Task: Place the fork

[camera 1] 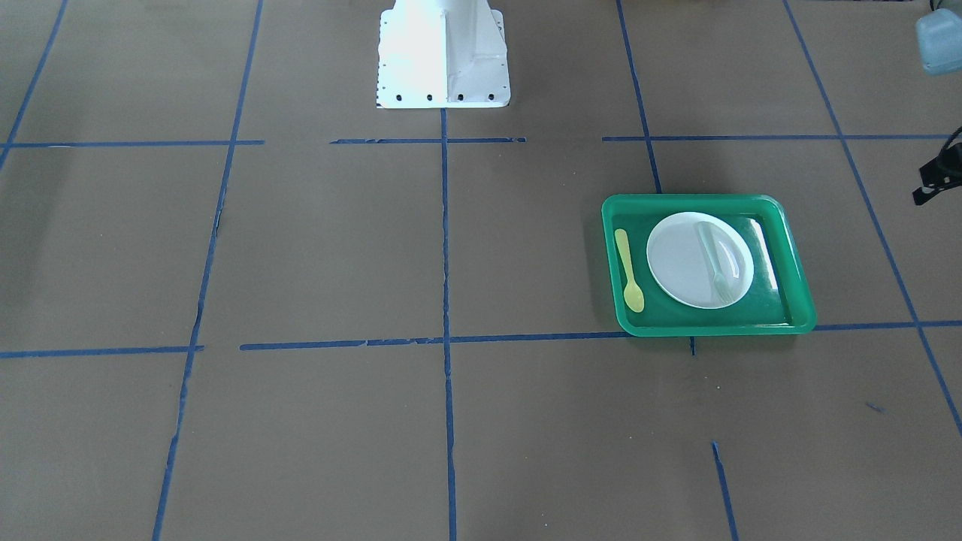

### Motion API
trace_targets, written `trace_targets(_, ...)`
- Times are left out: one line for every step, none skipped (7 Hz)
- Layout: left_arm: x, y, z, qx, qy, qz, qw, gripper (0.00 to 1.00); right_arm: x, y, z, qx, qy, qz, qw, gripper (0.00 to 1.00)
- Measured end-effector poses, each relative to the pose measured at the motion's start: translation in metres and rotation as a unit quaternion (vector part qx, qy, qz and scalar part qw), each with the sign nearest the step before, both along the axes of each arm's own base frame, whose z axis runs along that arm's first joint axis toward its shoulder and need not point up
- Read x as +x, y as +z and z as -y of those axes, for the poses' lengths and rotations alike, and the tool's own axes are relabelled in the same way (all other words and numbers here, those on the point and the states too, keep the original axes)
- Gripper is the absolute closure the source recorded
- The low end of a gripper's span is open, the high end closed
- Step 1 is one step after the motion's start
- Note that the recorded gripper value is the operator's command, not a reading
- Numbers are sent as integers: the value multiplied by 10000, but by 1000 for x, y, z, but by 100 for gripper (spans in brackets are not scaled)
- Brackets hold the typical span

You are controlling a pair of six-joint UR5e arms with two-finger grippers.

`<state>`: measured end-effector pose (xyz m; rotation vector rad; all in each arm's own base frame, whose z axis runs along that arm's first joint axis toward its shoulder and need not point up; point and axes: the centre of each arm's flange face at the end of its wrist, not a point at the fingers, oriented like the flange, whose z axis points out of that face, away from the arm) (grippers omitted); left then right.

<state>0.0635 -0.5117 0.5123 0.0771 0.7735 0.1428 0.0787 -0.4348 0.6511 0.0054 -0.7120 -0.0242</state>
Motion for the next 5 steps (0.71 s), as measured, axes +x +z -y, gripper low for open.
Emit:
trace_targets(49,-28,9,-132,4,-85,9999,0,0,0,0,0,1,0,10000,0)
trace_targets(100,-52,14,-213,77,-162,9996,4,0,0,0,-2,3,0,10000,0)
trace_targets(147,-57,13,-189,251,-188,9993,5,0,0,0,-2,3,0,10000,0)
trace_targets(182,-48,13,-164,343,-159,9992,5,0,0,0,0,1,0,10000,0)
trace_targets(207,-38,14,-199,297,-156,9992,7,0,0,0,-1,1,0,10000,0)
